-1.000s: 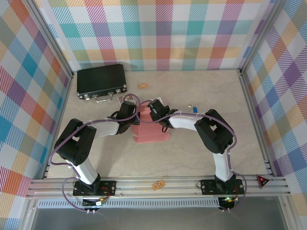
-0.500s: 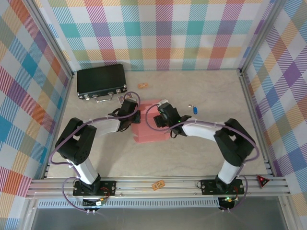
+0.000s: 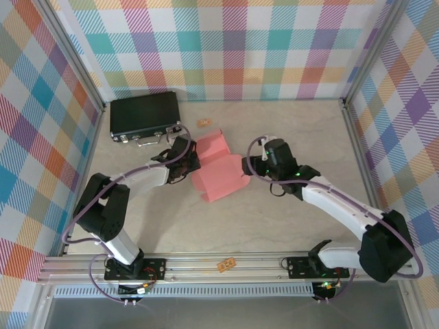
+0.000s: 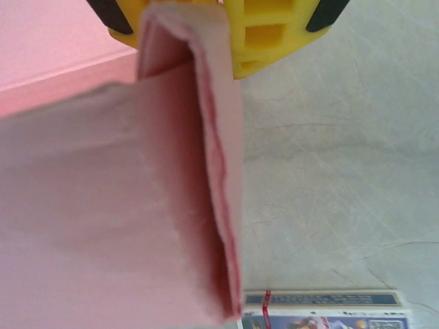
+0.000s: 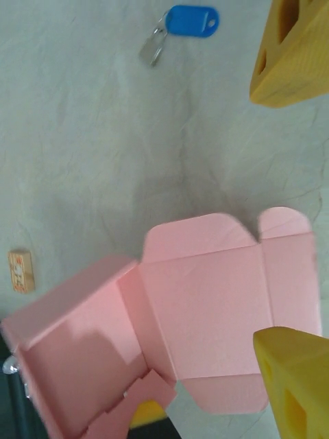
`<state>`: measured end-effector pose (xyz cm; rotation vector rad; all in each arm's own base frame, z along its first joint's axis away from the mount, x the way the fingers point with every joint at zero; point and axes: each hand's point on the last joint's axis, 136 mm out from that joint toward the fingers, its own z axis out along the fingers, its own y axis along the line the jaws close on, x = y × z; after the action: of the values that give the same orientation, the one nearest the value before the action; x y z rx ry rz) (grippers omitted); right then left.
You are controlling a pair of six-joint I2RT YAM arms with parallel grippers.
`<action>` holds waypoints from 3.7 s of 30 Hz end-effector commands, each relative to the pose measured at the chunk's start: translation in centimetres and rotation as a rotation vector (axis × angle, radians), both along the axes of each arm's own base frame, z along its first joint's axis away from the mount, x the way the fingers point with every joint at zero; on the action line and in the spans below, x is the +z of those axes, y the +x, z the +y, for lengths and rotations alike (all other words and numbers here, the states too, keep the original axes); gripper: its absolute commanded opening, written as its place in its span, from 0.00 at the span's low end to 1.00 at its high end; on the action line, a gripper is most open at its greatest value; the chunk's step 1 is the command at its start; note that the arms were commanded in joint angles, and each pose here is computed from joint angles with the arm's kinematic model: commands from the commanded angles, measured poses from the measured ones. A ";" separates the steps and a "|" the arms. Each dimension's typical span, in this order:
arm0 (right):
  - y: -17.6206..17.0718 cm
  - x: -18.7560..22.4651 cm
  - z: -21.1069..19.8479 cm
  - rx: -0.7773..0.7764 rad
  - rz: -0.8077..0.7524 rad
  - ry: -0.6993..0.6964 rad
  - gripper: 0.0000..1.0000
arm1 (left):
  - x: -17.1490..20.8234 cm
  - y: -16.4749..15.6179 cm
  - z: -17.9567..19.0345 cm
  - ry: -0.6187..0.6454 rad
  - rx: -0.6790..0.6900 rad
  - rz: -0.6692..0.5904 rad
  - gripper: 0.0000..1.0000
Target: Fold the paper box
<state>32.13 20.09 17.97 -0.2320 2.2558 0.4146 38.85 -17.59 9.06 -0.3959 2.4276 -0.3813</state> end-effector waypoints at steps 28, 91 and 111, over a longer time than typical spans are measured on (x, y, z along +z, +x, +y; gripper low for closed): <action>-6.1 1.3 1.2 0.034 0.377 0.336 0.75 | -2.4 -10.1 -6.1 -0.654 0.586 0.523 0.00; 2.0 -0.3 0.9 0.085 0.404 -0.031 0.12 | 2.3 -8.9 1.8 0.110 0.148 0.087 1.00; 6.5 0.5 3.7 0.444 0.209 -0.256 0.14 | 2.6 3.1 5.2 0.237 -0.011 0.070 0.55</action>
<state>38.16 23.37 17.82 -0.7574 2.5218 0.3930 40.53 -12.35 11.87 -0.3547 2.4871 -0.1152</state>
